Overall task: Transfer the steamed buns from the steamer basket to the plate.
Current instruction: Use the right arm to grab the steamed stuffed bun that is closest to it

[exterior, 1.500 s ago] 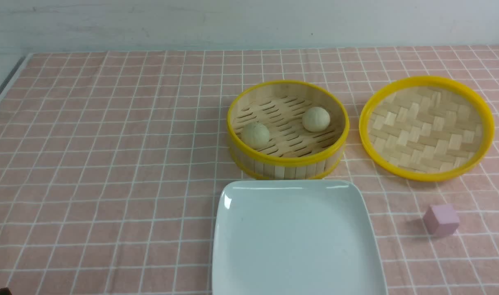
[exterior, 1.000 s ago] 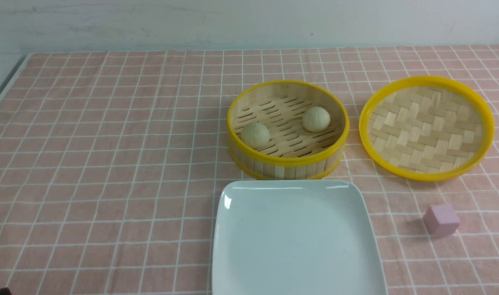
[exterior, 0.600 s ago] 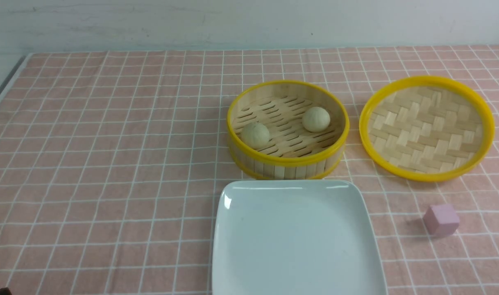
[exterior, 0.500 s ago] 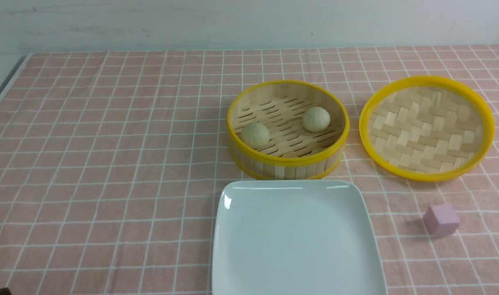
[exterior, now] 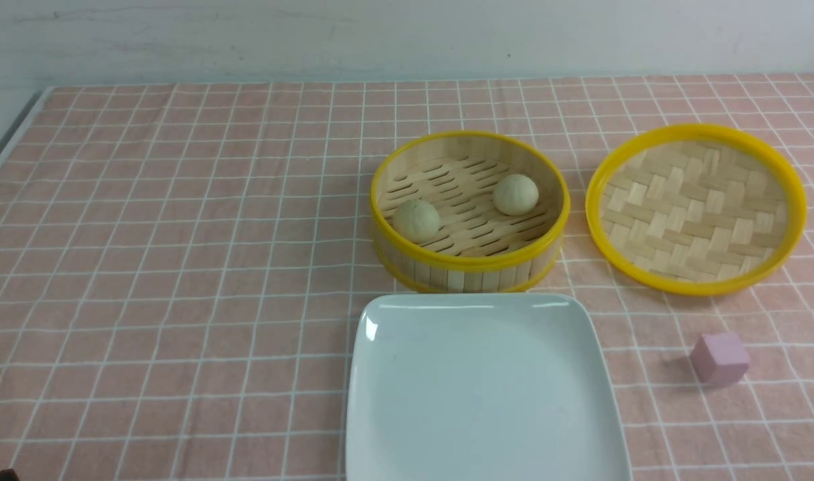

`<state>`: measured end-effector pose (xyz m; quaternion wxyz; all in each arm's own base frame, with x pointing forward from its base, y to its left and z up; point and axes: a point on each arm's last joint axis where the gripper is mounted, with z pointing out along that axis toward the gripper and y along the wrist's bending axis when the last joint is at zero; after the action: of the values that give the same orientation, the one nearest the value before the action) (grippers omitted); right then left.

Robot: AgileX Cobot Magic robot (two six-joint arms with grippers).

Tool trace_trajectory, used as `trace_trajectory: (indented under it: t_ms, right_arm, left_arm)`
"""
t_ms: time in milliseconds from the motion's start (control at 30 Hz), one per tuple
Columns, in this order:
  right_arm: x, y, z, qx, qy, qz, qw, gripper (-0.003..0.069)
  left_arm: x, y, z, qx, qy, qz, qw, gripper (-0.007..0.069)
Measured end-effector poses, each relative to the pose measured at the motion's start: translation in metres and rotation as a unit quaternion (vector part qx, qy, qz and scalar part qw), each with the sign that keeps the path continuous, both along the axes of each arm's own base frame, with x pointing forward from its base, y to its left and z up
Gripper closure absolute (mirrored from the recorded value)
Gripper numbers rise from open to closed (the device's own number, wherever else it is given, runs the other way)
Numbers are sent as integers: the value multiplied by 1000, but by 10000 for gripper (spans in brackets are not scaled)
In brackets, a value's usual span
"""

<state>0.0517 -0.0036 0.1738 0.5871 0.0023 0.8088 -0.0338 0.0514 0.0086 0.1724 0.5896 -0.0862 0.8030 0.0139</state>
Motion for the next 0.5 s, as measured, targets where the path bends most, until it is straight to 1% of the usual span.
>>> trace_trajectory:
  t_ms: [133,200,267,367,400,433,500]
  right_arm:
    - [0,0,1,2,-3,-1,1000,416]
    - [0,0,2,18,-2,-5,1000,416]
    - [-2,0,14,41,-9,-11,999,416]
    - [-4,1,31,50,-35,-12,998,416]
    - [-6,1,44,51,-54,-12,997,416]
    - [-7,1,48,52,-61,-12,997,416]
    - [-14,1,77,54,-105,-9,993,416]
  left_arm:
    - [0,0,0,0,0,0,1000,260]
    - [0,0,0,0,0,0,1000,260]
    - [0,0,0,0,0,0,1000,260]
    - [0,0,0,0,0,0,1000,260]
    - [0,0,0,0,0,0,1000,260]
    - [0,0,0,0,0,0,1000,260]
    - [0,0,0,0,0,0,1000,260]
